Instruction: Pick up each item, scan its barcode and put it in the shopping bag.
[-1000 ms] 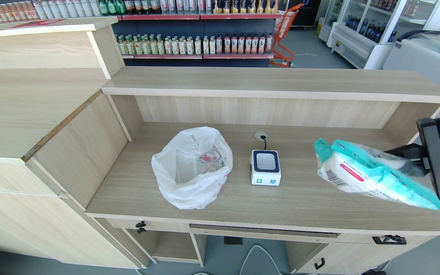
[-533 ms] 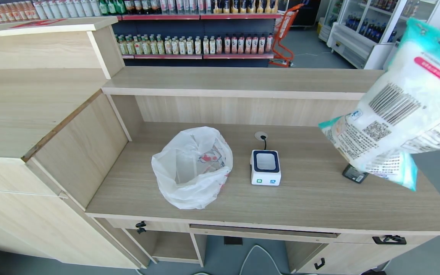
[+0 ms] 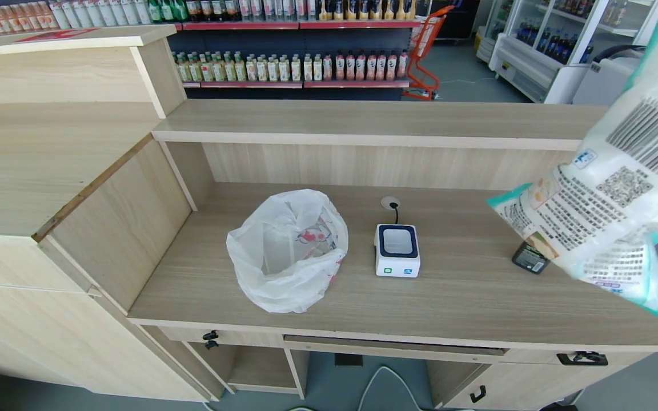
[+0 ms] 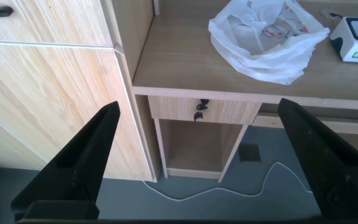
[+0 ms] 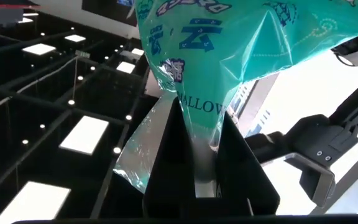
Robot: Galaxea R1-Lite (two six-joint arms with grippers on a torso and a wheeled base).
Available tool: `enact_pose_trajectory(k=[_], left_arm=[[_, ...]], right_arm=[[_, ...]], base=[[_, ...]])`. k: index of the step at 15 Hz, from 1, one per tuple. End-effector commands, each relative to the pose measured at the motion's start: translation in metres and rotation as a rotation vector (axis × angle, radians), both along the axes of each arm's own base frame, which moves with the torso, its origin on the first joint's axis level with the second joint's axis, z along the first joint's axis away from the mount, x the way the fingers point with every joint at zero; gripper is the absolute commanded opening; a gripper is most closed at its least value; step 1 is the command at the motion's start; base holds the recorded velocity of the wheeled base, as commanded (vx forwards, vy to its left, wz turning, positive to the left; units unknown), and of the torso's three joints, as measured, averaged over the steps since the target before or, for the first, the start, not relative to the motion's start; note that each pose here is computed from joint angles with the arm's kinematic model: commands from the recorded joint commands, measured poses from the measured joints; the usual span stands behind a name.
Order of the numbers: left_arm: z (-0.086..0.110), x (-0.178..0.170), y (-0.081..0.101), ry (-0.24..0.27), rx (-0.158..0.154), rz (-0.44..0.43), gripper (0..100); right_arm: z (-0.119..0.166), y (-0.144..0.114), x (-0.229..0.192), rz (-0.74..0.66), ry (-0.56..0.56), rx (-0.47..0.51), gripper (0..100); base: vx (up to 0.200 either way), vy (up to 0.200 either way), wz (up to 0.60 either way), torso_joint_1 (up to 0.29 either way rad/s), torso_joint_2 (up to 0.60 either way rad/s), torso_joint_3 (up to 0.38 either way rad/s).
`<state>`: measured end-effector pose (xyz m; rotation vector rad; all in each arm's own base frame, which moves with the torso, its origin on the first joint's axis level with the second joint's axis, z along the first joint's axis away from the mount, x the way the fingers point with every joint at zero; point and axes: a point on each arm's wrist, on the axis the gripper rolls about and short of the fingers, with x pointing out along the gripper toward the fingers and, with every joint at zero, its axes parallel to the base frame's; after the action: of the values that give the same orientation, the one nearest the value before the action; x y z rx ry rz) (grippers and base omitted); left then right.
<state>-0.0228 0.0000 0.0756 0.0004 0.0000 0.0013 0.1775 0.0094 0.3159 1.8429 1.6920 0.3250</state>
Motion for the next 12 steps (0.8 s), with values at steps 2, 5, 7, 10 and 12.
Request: enact_pose_trajectory(k=[2, 5, 7, 10, 12], left_arm=[[0.000, 0.000, 0.000, 0.000, 0.000, 0.000, 100], [0.000, 0.000, 0.000, 0.000, 0.000, 0.000, 100], [0.000, 0.000, 0.000, 0.000, 0.000, 0.000, 100], [0.000, 0.000, 0.000, 0.000, 0.001, 0.000, 100], [0.000, 0.000, 0.000, -0.002, 0.000, 0.000, 100]], right_arm=[[-0.015, 0.004, -0.009, 0.074, 0.053, -0.009, 0], [-0.025, 0.004, -0.012, 0.092, 0.072, -0.007, 0], [-0.031, 0.012, -0.012, 0.137, 0.104, -0.005, 0], [-0.033, 0.020, -0.014, 0.188, 0.116, 0.024, 0], [-0.035, 0.023, -0.015, 0.206, 0.130, 0.056, 0]], base=[[0.000, 0.000, 0.00, 0.000, 0.00, 0.000], [0.000, 0.000, 0.00, 0.000, 0.00, 0.000], [0.000, 0.000, 0.00, 0.000, 0.00, 0.000], [0.000, 0.000, 0.00, 0.000, 0.00, 0.000], [0.000, 0.000, 0.00, 0.000, 0.00, 0.000]])
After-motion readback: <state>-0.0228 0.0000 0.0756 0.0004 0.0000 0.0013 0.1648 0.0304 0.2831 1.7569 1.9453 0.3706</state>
